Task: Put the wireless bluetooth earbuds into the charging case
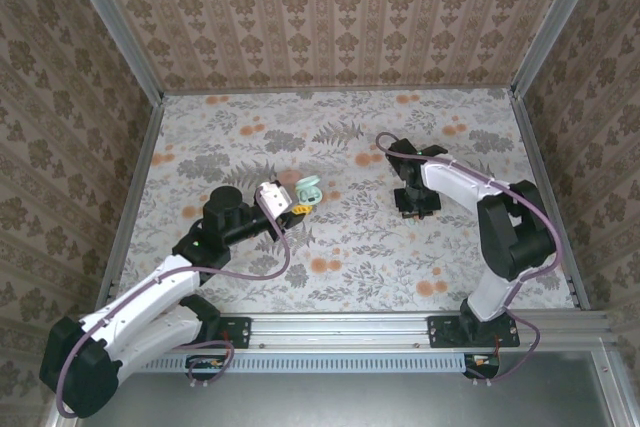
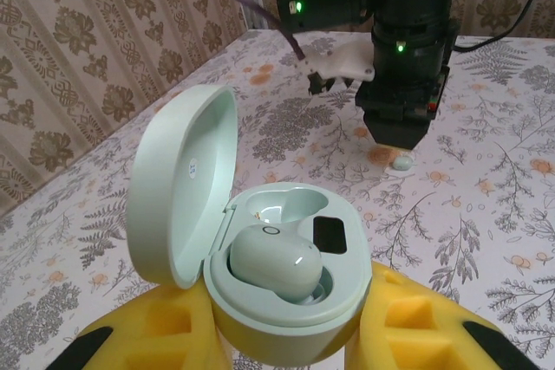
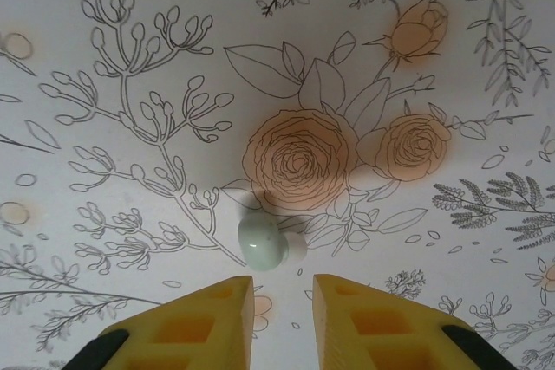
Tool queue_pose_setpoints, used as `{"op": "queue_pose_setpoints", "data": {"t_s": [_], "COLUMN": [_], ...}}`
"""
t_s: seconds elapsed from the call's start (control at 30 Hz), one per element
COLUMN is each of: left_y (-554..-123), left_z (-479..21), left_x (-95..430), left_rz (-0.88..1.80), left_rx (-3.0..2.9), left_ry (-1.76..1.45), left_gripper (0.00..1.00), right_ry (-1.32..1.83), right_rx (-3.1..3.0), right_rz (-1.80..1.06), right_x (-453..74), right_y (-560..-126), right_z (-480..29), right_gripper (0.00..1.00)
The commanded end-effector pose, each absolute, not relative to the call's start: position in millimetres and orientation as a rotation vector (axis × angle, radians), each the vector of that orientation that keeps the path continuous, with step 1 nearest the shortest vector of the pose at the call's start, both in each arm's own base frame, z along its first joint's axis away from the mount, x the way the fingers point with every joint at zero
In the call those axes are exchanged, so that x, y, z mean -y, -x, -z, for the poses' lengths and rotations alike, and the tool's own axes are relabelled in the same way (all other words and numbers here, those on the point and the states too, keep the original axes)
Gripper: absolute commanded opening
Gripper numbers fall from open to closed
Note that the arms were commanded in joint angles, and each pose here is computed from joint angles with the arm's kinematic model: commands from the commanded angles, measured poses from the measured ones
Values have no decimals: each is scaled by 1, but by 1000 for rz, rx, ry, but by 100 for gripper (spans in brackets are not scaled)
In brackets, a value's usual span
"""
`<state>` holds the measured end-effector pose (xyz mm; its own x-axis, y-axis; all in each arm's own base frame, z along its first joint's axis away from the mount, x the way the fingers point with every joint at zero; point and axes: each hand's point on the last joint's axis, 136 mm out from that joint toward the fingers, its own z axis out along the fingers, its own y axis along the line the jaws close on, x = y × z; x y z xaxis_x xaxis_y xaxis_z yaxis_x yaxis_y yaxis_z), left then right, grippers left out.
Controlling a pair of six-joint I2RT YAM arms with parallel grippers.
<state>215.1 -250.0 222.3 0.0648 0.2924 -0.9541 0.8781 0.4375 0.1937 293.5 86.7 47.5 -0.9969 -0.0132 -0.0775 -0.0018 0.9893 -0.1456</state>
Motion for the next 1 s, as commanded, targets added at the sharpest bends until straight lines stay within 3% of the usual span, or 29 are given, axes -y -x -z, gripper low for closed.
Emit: {"op": "queue_pose_setpoints", "data": {"t_s": [0.0,0.57,0.97], "left_y": [-213,-213,-211], "left_z": [-230,-229,-236], "left_x": [249,249,248], "left_rz": [614,613,615], "left_rx": [-1479,-1484,-1472], "left_ry": [-1070,-1074,-1076], "left_gripper": [0,0,0], "right_ry": [101,147,117], "right_rx": [-3064,-3127,-3103], "right_rz": [295,294,248], "right_x": [-85,-90,-91], "right_y": [-296,-292,-291], "right_z": [-47,-19,-32], "right_gripper": [26,25,14]}}
